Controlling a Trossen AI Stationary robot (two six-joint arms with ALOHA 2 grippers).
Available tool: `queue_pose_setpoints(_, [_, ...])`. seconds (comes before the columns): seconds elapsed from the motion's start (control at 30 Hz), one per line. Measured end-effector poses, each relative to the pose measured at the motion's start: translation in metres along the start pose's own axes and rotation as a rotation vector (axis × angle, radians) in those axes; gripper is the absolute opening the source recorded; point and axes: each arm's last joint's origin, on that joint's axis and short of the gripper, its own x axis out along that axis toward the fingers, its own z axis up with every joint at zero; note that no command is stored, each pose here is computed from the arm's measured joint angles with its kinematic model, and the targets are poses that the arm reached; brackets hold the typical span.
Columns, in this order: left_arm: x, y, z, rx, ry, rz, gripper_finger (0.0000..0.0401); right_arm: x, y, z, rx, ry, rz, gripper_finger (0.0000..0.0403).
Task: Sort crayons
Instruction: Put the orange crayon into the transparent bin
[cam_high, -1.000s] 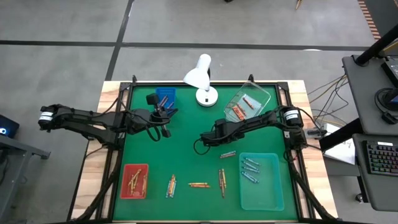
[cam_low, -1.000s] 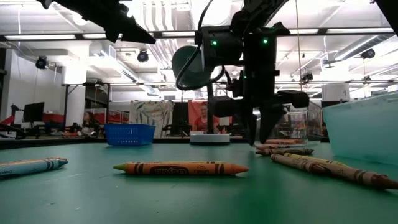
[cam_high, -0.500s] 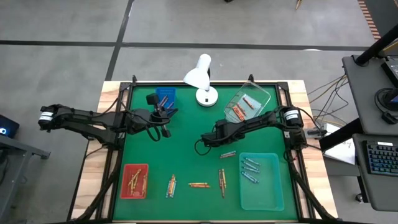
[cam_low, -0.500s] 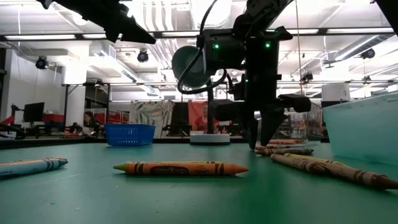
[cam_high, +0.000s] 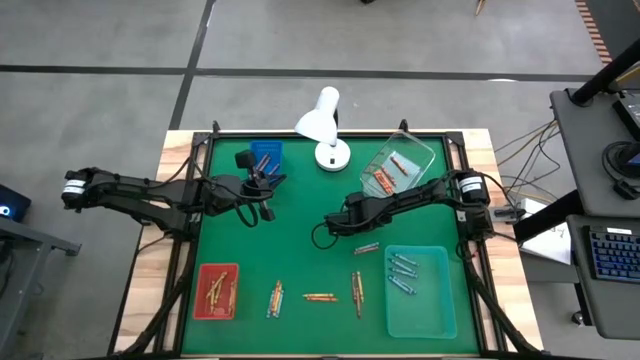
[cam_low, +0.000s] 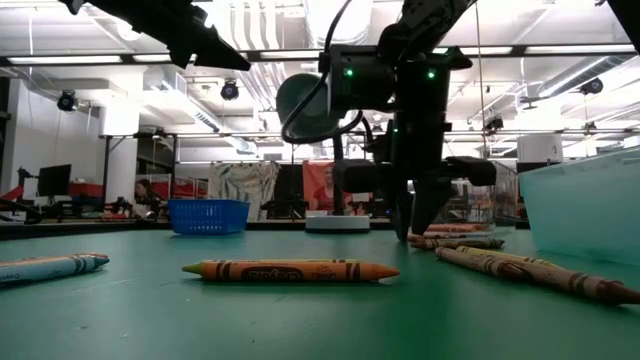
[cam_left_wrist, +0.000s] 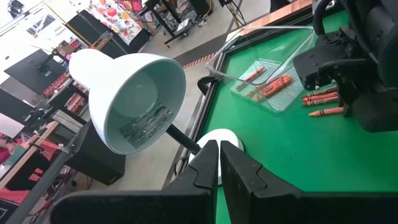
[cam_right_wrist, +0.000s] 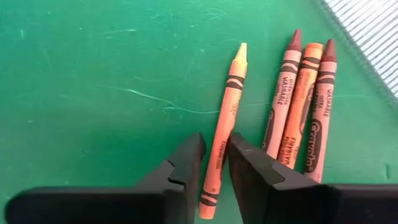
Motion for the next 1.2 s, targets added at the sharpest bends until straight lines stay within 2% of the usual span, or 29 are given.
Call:
queue_pose_setpoints(0.3, [0.000,0.000,0.000,-0.004,-0.003,0.001,0.0000,0.000,0.001,0.000,-0.029,0.007,0.011,0.0018])
queue_pose_setpoints(0.5, [-0.002,0.003,0.004,-0.025,-0.034,0.015,0.0000,-0.009,0.004,0.003,-0.098,0.022,0.048,0.0011])
queue_pose_setpoints(0.67, [-0.004,0.005,0.005,-0.057,-0.055,0.006,0.0000,-0.034,0.011,0.011,-0.177,-0.003,0.143,0.0009])
queue_pose_setpoints(0.9, [-0.004,0.001,0.007,-0.125,-0.107,-0.120,0.0000,-0.074,0.010,0.027,-0.328,-0.073,0.246,0.0008])
queue_pose_setpoints(1.07, [-0.006,0.003,0.008,-0.169,-0.119,-0.129,0.0000,-0.105,-0.003,0.049,-0.428,-0.140,0.305,0.0008])
queue_pose_setpoints(1.2, [-0.007,0.004,0.009,-0.239,-0.121,-0.131,0.0000,-0.121,-0.021,0.068,-0.488,-0.129,0.338,0.0008])
